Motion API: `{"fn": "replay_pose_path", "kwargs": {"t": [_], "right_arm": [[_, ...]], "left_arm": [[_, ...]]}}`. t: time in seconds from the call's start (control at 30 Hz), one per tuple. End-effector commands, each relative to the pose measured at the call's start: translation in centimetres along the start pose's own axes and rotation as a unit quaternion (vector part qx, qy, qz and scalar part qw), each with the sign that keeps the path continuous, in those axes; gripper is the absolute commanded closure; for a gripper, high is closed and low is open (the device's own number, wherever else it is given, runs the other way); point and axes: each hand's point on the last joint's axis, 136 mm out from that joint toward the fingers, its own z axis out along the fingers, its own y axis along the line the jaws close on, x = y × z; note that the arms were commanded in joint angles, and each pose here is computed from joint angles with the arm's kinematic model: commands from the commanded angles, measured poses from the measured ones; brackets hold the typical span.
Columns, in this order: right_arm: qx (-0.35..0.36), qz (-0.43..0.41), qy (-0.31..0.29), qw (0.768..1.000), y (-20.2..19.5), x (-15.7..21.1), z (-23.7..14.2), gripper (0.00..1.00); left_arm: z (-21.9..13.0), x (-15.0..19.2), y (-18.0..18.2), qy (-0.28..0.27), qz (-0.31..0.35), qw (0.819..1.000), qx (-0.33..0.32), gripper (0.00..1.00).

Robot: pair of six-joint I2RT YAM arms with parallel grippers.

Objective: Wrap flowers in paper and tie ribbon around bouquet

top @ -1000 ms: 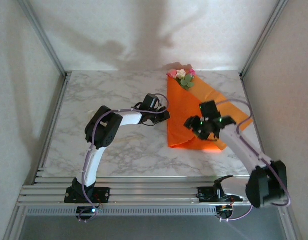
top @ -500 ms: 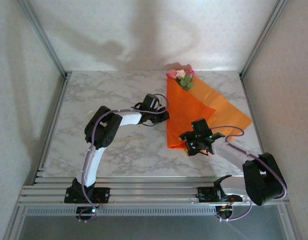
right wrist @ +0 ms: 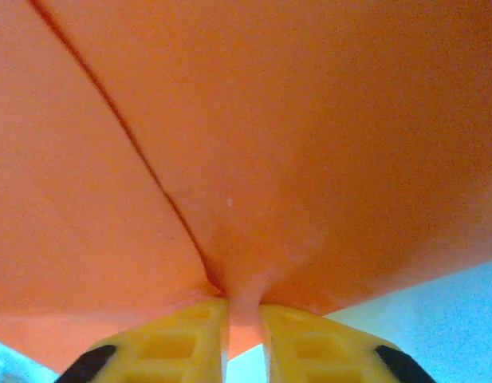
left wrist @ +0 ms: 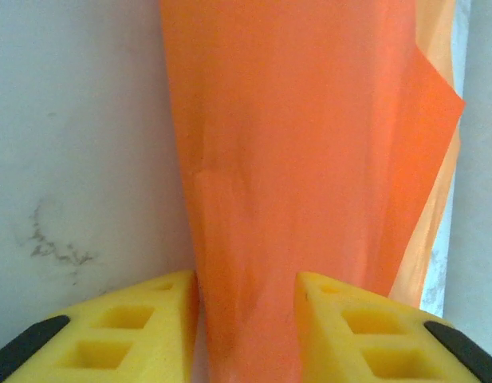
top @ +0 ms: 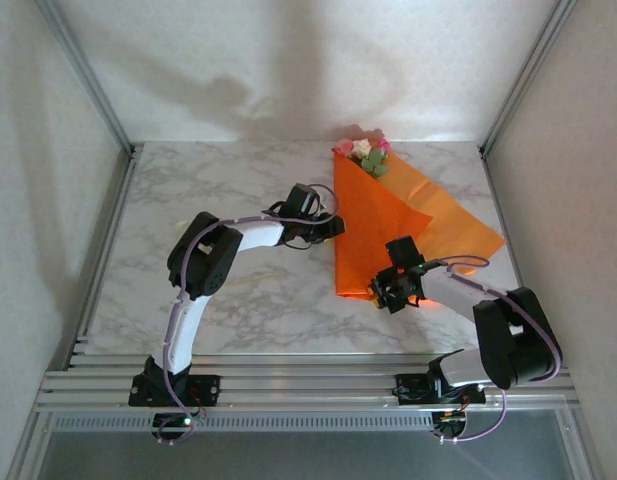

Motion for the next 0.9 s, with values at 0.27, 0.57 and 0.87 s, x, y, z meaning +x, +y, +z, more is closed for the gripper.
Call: {"fn": "replay_pose_path", "kwargs": {"t": [0.27, 0.57, 0.87], "right_arm": [[0.088, -0.014, 0.003, 0.996, -3.3, -0.7, 0.6, 0.97], [0.105, -0.022, 0.011, 0.994, -3.1, -1.3, 1.1, 1.0], [0.113, -0.025, 0.019, 0.993, -3.1, -1.4, 1.2, 1.0]], "left_arm": [[1.9, -6.5, 2.8, -0.039, 0.0, 0.999, -0.027, 0.98], [3.2, -9.6, 2.9, -0.058, -0.006, 0.998, -0.018, 0.56], [4.2, -12.4, 3.6, -0.083, -0.031, 0.996, 0.009, 1.0]]}}
